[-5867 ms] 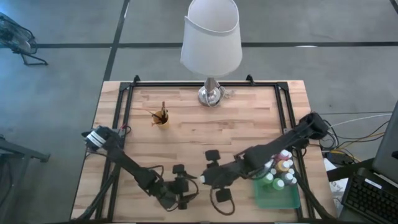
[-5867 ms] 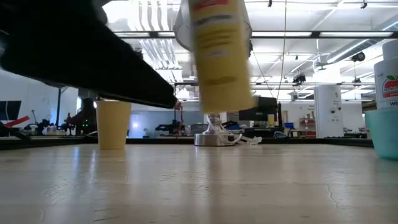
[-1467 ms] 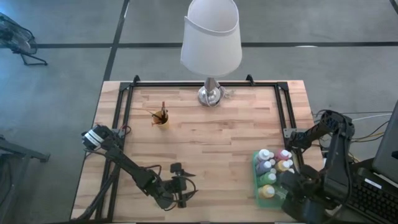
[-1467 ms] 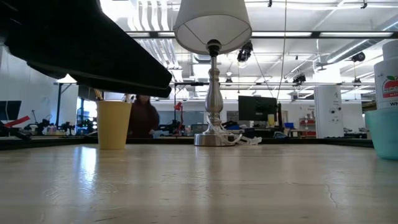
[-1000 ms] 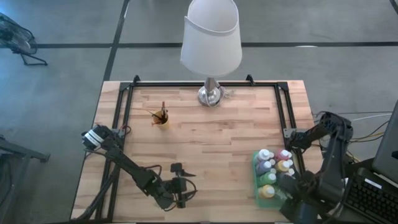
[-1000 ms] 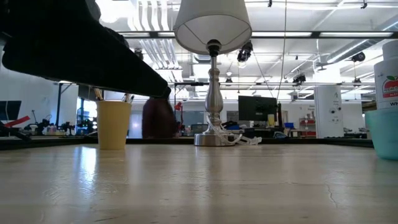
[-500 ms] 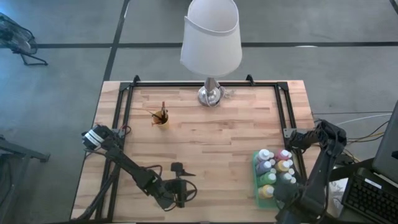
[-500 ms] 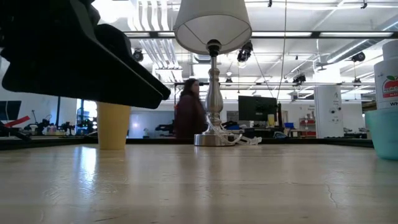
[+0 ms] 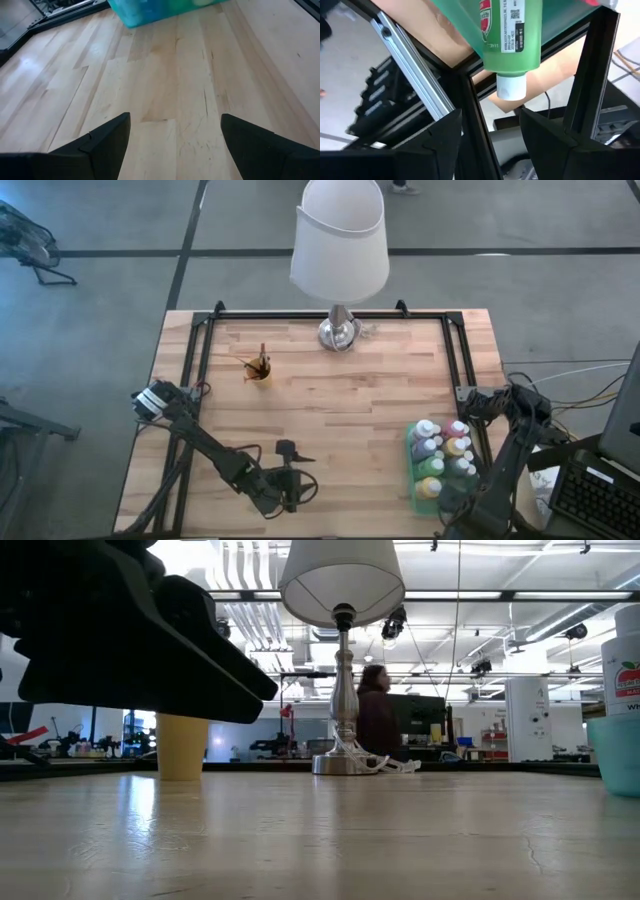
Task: Pick & Place Paint Supplies
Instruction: Adjust the green paint bottle
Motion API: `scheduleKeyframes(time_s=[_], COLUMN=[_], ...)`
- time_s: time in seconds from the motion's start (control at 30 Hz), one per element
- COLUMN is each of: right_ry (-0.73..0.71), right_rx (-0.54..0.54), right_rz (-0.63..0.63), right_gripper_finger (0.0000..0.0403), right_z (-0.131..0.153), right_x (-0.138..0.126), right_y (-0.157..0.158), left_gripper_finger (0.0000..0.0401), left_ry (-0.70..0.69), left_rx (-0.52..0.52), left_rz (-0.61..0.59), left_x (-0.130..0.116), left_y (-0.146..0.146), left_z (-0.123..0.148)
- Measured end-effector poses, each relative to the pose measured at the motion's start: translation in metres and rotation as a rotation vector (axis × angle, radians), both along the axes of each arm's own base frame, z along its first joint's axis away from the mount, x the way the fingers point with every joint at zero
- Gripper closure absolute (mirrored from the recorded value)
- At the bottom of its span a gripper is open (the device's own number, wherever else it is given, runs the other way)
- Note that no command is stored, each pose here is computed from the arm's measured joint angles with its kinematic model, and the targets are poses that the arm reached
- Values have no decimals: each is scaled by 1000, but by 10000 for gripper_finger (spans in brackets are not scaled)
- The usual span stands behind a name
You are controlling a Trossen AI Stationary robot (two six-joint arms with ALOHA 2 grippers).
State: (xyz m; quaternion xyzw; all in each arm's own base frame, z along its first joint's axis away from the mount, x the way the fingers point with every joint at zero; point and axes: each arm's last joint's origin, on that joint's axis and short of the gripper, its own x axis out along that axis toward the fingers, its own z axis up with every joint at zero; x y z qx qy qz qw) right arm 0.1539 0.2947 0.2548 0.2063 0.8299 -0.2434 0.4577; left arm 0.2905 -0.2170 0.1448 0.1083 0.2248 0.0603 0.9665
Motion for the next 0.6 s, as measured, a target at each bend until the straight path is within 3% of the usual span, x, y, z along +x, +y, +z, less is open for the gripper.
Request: scheduleKeyframes(time_s=[0.6], right_ry=[37], right_rx=[-30], right_rz=[38], right_gripper_finger=[198], right_z=[-14], right_x=[-8], right_y=[-2], left_gripper_finger=[87], left_ry=[-1], left_rx=[-3], left_rz=[3], left_x=[0], left_y=[1], left_z=[0])
